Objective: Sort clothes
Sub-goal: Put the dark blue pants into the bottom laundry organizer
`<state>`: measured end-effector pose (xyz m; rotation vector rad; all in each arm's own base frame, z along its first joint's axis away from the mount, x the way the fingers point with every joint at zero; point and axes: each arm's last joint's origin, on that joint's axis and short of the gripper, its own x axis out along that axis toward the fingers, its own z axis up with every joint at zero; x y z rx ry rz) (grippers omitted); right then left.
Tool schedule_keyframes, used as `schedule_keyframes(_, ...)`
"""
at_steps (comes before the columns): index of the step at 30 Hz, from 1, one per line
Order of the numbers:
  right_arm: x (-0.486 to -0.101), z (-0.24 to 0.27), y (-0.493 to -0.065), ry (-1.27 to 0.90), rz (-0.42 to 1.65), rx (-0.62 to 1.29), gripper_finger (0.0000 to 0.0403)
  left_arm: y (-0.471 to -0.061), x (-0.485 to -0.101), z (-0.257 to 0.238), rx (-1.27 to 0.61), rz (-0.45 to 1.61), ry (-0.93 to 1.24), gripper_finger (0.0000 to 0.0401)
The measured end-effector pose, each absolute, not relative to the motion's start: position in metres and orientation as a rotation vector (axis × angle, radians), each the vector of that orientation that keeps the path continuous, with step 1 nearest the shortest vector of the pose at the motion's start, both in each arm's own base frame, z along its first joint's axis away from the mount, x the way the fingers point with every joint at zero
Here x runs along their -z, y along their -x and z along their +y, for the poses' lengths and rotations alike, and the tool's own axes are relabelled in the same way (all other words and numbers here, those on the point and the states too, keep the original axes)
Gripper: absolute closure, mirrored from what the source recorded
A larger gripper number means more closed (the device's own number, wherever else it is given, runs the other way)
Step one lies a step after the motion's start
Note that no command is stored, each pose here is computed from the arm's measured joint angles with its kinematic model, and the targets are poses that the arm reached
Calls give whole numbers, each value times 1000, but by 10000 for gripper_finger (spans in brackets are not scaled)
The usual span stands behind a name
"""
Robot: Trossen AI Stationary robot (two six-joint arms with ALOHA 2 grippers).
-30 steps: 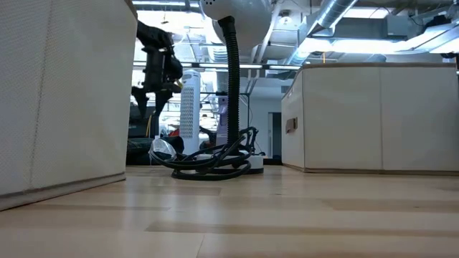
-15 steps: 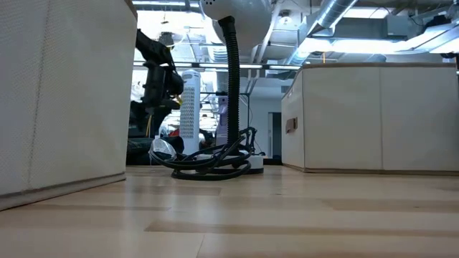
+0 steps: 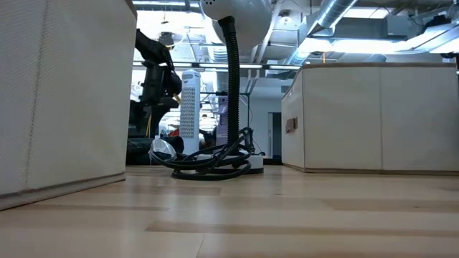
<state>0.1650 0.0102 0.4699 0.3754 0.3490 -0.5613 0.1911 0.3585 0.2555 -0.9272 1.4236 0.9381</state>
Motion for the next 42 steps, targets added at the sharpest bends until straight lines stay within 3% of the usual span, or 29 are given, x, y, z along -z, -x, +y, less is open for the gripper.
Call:
schedule_keyframes(13, -471, 2, -166, -407, 322, 611, 340, -193, -288, 383, -958, 1201, 712, 133)
schedule_keyframes(28, -472, 2, -167, -430, 303, 610, 340, -183, -227, 380, -898, 1332, 766, 133)
schedule_keyframes(42, -472, 2, -167, -446, 298, 612, 340, -181, -191, 379, -920, 1312, 726, 133)
